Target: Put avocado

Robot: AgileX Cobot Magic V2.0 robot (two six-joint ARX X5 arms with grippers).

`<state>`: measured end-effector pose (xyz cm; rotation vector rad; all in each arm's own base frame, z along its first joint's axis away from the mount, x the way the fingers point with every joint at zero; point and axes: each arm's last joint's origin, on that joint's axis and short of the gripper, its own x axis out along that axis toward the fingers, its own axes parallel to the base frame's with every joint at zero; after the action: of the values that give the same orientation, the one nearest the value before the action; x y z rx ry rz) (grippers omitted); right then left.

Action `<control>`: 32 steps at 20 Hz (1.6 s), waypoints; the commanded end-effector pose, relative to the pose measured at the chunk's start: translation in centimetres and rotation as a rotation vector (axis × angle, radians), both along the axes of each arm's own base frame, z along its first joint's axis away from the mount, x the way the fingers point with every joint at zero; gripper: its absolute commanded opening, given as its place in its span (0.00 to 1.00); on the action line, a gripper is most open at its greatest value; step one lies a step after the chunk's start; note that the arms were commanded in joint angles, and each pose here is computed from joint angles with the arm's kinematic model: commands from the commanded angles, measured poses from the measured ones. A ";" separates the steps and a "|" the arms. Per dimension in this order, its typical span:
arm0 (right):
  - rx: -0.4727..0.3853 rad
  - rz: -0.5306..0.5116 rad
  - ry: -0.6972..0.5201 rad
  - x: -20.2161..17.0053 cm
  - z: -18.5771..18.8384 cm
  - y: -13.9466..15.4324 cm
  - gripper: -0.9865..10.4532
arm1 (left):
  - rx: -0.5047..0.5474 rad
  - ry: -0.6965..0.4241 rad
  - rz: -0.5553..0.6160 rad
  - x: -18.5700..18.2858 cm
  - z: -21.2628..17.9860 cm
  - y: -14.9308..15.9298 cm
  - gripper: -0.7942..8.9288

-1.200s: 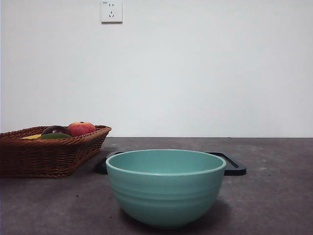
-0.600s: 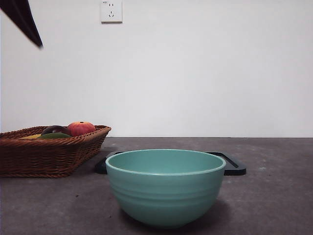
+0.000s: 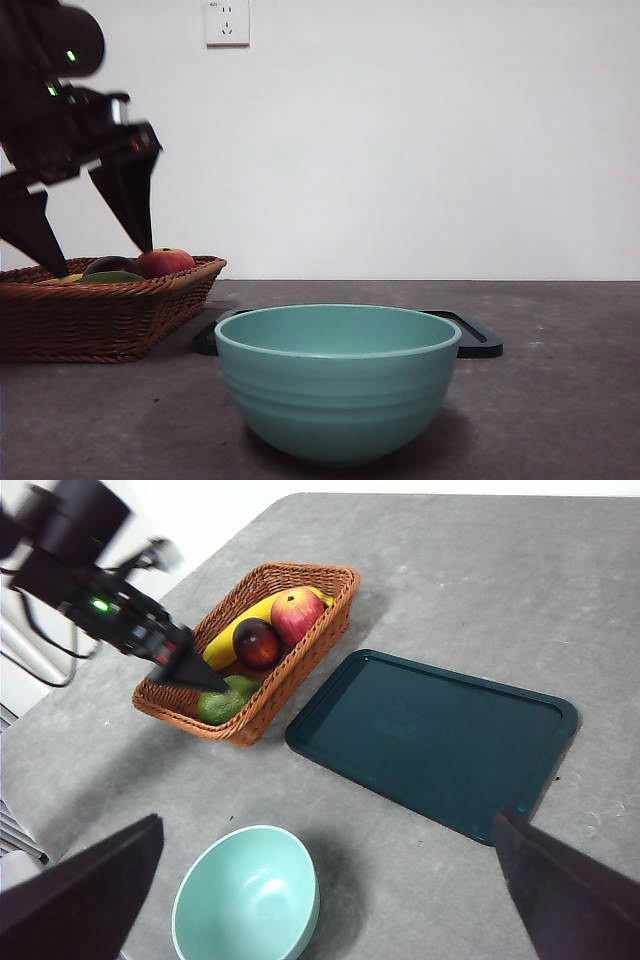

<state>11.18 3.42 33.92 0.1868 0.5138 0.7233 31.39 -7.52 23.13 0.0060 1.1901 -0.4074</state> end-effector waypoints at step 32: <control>0.006 0.000 0.013 -0.1 0.3 0.0 0.59 | -0.019 0.104 -0.056 1.4 4.9 -2.3 0.30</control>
<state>11.08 3.41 33.73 0.1942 0.5376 0.7199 32.82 -9.46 27.15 0.0154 1.3167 -0.4598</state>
